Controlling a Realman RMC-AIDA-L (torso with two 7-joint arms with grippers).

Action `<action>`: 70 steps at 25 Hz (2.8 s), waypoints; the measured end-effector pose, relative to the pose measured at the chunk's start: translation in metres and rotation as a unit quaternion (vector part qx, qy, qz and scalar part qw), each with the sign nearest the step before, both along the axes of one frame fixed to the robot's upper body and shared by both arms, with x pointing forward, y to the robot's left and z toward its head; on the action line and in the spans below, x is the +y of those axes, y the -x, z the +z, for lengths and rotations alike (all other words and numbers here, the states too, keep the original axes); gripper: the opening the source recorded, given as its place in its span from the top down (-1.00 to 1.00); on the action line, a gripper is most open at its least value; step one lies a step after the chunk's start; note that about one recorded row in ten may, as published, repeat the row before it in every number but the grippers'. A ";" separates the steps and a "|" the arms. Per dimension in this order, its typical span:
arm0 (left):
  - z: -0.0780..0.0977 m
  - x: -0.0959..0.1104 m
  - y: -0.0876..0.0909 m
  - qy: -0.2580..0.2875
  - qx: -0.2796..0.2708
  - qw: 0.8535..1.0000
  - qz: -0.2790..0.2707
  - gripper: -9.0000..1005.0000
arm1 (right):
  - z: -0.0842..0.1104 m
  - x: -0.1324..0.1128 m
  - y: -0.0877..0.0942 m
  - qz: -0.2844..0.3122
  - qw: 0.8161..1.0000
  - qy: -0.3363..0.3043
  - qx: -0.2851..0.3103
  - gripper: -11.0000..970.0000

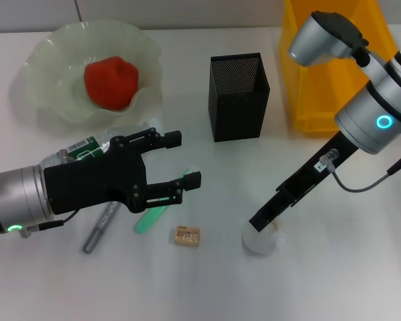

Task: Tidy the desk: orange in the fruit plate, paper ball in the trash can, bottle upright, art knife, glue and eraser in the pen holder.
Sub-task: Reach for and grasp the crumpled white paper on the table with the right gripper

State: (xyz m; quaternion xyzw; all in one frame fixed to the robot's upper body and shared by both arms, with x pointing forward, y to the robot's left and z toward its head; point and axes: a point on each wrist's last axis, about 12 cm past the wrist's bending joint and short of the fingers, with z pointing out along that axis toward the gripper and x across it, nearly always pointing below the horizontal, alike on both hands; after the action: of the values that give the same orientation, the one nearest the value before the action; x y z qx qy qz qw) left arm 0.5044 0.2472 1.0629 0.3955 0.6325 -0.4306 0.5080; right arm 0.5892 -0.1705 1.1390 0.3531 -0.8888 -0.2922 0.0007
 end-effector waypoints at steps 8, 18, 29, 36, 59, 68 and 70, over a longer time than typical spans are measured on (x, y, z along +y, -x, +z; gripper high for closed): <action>0.000 0.000 -0.001 0.000 -0.001 1.000 0.000 -0.60 | -0.003 -0.001 0.002 0.008 1.000 0.024 0.001 -0.42; -0.001 -0.001 -0.001 -0.001 0.003 1.000 0.002 -0.60 | -0.007 0.005 0.003 0.022 0.999 0.032 0.000 -0.42; -0.001 -0.002 -0.001 -0.002 0.002 1.000 0.003 -0.60 | -0.009 0.006 0.005 0.027 0.999 0.033 0.000 -0.42; -0.002 -0.002 -0.001 -0.003 -0.003 1.000 0.002 -0.60 | -0.009 0.005 0.005 0.027 0.999 0.033 -0.001 -0.10; 0.001 -0.005 -0.006 -0.005 -0.008 1.000 0.001 -0.60 | 0.015 -0.025 0.019 0.014 0.999 -0.034 -0.032 0.17; 0.001 -0.007 -0.008 -0.005 -0.009 1.000 -0.001 -0.60 | 0.013 -0.014 0.016 0.024 0.999 -0.029 -0.010 0.03; 0.001 -0.007 -0.007 -0.004 -0.007 1.000 -0.001 -0.60 | 0.011 -0.012 0.015 0.027 0.999 -0.026 -0.002 -0.06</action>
State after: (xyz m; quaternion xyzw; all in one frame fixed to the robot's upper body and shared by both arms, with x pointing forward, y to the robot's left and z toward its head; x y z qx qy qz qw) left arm 0.5116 0.2398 1.0636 0.4014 0.6301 -0.4257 0.5104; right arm 0.5738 -0.1821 1.1496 0.3774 -0.8711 -0.3143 -0.0026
